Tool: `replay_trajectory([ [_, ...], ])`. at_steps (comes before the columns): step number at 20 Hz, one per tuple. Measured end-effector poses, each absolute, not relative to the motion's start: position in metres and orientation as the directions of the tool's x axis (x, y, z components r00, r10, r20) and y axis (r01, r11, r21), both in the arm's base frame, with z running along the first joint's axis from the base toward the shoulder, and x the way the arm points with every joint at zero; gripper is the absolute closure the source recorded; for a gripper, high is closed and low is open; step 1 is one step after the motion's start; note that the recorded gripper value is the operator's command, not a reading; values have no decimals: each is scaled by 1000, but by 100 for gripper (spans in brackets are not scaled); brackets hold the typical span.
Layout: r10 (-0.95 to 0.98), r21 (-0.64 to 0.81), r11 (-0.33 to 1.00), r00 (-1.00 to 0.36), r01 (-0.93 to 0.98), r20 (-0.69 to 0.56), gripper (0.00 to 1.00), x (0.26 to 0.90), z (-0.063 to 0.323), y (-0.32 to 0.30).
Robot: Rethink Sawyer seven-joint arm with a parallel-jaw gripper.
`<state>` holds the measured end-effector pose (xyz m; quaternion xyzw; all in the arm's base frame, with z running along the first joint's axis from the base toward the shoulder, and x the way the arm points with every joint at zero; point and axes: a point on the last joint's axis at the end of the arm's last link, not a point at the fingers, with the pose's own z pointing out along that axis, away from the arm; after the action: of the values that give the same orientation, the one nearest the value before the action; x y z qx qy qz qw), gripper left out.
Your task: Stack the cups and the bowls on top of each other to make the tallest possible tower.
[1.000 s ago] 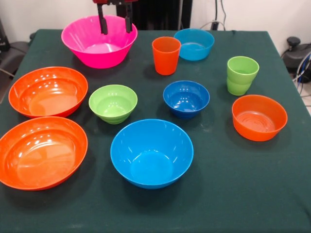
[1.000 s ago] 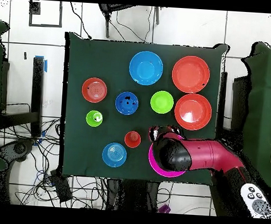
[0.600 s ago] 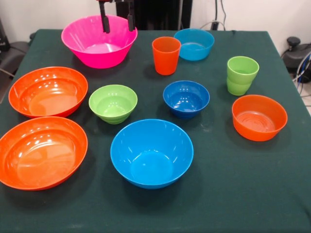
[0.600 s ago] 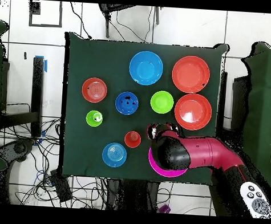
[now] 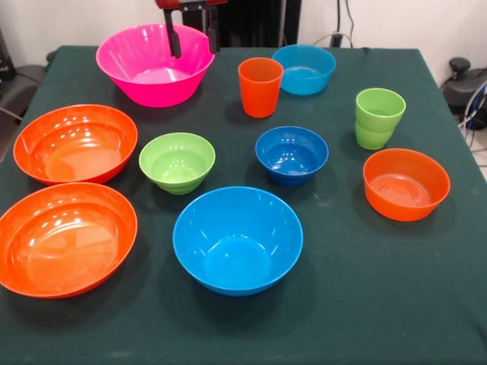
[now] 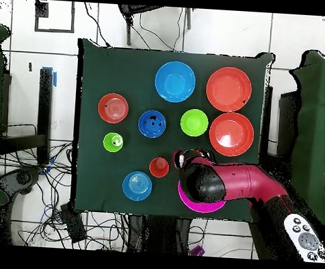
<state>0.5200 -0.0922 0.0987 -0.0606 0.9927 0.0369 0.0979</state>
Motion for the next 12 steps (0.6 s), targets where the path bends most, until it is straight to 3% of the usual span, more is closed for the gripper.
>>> replay_trajectory([
  [12,-155,92,981,-974,-172,-164,0,507,76,-74],
])
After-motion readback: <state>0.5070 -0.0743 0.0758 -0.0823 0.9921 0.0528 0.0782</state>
